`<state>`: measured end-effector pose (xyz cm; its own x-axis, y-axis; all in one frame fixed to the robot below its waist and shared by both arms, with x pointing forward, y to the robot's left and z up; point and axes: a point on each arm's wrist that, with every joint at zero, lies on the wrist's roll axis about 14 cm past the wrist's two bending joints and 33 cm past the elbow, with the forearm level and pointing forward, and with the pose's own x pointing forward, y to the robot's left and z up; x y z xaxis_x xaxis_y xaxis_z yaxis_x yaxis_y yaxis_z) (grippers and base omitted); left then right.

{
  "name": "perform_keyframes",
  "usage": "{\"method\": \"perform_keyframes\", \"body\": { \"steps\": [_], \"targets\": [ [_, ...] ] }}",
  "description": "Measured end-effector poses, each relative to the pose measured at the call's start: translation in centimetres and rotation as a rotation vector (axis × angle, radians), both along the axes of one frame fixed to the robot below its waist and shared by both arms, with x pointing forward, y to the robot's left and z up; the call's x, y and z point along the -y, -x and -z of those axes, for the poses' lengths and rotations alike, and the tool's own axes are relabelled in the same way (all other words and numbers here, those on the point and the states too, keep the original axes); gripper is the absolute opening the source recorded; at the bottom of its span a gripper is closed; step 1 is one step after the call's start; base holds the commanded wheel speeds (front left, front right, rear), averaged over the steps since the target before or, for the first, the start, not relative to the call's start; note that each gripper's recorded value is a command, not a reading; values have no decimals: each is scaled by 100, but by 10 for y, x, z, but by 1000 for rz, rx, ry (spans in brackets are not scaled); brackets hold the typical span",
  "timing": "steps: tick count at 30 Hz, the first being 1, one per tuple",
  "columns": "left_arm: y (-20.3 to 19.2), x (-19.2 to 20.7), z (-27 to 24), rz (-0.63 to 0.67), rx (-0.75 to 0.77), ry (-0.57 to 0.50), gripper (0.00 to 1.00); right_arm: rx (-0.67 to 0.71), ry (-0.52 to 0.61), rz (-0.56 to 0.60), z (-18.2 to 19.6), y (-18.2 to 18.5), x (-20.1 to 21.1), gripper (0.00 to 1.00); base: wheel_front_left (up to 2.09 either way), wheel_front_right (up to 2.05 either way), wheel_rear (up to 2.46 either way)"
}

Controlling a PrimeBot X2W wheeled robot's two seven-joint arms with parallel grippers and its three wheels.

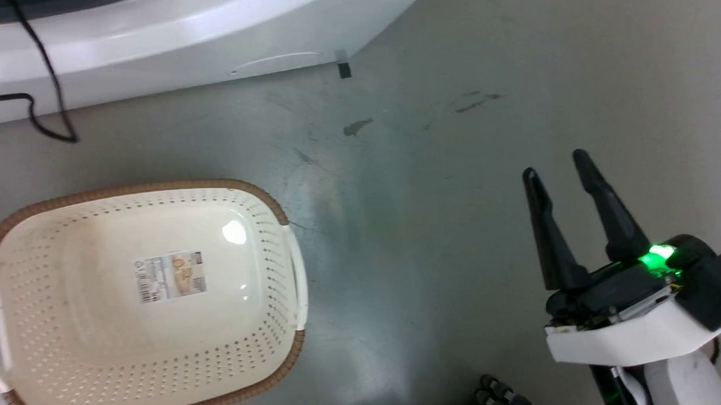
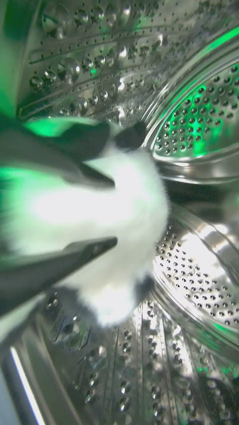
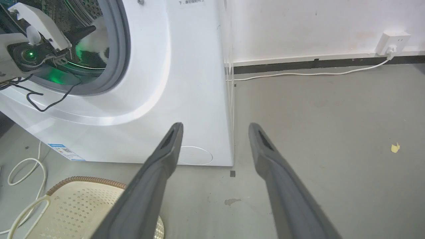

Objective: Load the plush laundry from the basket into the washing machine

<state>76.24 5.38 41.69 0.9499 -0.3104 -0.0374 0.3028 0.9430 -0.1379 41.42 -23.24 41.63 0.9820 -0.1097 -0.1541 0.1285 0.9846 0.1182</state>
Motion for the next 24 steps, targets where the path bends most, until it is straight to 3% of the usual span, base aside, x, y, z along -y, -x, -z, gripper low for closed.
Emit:
{"method": "perform_keyframes", "body": {
  "steps": [5,12,18,24],
  "targets": [
    [11,-1,-15,3,35,10,100,32,25,-2,-9,-5,3,100,0,0,0],
    [61,2,-32,37,31,23,100,129,76,-23,-42,-11,2,100,0,0,0],
    [122,-6,-64,102,73,13,100,228,78,-60,-77,-11,-10,100,0,0,0],
    [190,-34,-88,83,102,1,100,294,63,-111,-102,0,-30,100,0,0,0]
  ]
}}
